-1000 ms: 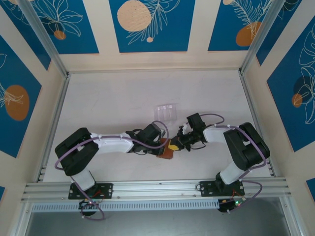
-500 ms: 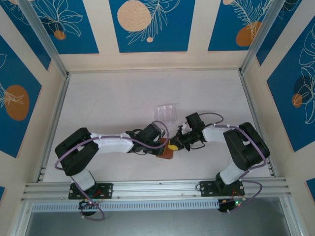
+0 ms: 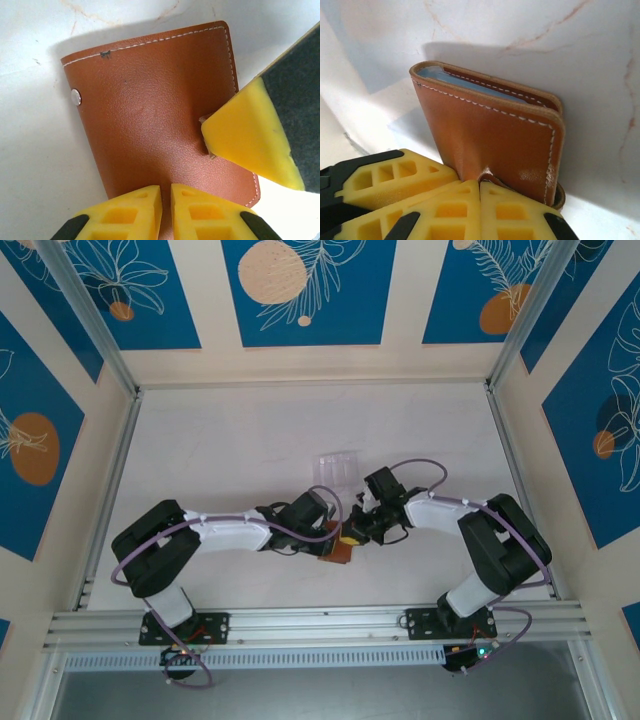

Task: Put the credit cards into the card holder

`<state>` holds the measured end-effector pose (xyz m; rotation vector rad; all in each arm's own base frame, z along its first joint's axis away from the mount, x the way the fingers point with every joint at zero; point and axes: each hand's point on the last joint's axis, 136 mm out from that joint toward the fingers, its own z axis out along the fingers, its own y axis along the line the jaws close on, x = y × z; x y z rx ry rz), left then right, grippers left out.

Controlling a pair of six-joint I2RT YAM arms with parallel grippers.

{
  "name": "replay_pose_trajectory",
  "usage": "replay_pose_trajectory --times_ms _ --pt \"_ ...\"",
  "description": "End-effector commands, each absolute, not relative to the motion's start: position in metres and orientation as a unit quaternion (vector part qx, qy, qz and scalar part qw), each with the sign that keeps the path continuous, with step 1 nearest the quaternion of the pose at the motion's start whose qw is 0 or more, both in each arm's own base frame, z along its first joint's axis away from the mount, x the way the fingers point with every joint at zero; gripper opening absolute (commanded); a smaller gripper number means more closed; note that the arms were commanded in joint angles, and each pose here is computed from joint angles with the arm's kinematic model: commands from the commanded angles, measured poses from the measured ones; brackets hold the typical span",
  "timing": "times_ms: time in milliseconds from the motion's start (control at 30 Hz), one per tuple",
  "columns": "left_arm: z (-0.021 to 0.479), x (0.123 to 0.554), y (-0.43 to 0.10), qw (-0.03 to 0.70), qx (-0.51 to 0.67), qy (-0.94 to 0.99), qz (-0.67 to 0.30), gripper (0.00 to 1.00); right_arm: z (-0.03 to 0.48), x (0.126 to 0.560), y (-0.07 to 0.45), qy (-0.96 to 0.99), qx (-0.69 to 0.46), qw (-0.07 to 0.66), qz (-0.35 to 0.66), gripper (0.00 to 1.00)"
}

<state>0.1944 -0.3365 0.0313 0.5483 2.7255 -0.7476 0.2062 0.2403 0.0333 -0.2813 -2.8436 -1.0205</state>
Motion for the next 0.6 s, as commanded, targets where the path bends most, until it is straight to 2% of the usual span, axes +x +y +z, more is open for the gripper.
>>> replay_pose_trajectory --times_ms 0,67,100,133,200,267,300,333,400,500,567 --pt "0.033 0.205 -0.32 0.147 0.18 0.949 -0.215 0.19 0.031 0.202 0.218 -0.968 -0.073 0.029 -0.238 0.16" --pt "0.059 0.219 -0.313 0.176 0.164 0.944 -0.227 0.26 0.072 0.231 0.227 -0.964 -0.048 -0.036 -0.259 0.39" --pt "0.073 0.227 -0.307 0.192 0.156 0.941 -0.229 0.32 0.089 0.243 0.229 -0.961 -0.04 -0.064 -0.267 0.47" --pt "0.09 0.235 -0.296 0.213 0.145 0.939 -0.229 0.39 0.106 0.255 0.231 -0.957 -0.03 -0.091 -0.273 0.61" --pt "0.123 0.251 -0.271 0.261 0.123 0.932 -0.221 0.57 0.137 0.278 0.229 -0.951 -0.017 -0.138 -0.277 0.82" --pt "0.153 0.264 -0.236 0.317 0.091 0.923 -0.2 0.85 0.161 0.296 0.218 -0.95 -0.021 -0.177 -0.257 0.99" --pt "0.163 0.268 -0.221 0.336 0.075 0.918 -0.197 0.95 0.17 0.301 0.211 -0.948 -0.02 -0.195 -0.252 1.0" --pt "0.174 0.273 -0.202 0.357 0.053 0.913 -0.19 1.0 0.177 0.306 0.201 -0.946 -0.022 -0.217 -0.24 0.99" --pt "0.183 0.281 -0.16 0.396 0.008 0.907 -0.146 1.0 0.179 0.312 0.169 -0.946 -0.033 -0.269 -0.177 0.99" --pt "0.187 0.292 -0.092 0.467 -0.051 0.882 -0.016 1.0 0.17 0.324 0.1 -0.929 -0.104 -0.352 -0.048 1.0" --pt "0.186 0.302 -0.066 0.528 -0.056 0.845 0.062 1.0 0.167 0.331 0.062 -0.893 -0.142 -0.426 0.004 0.99"
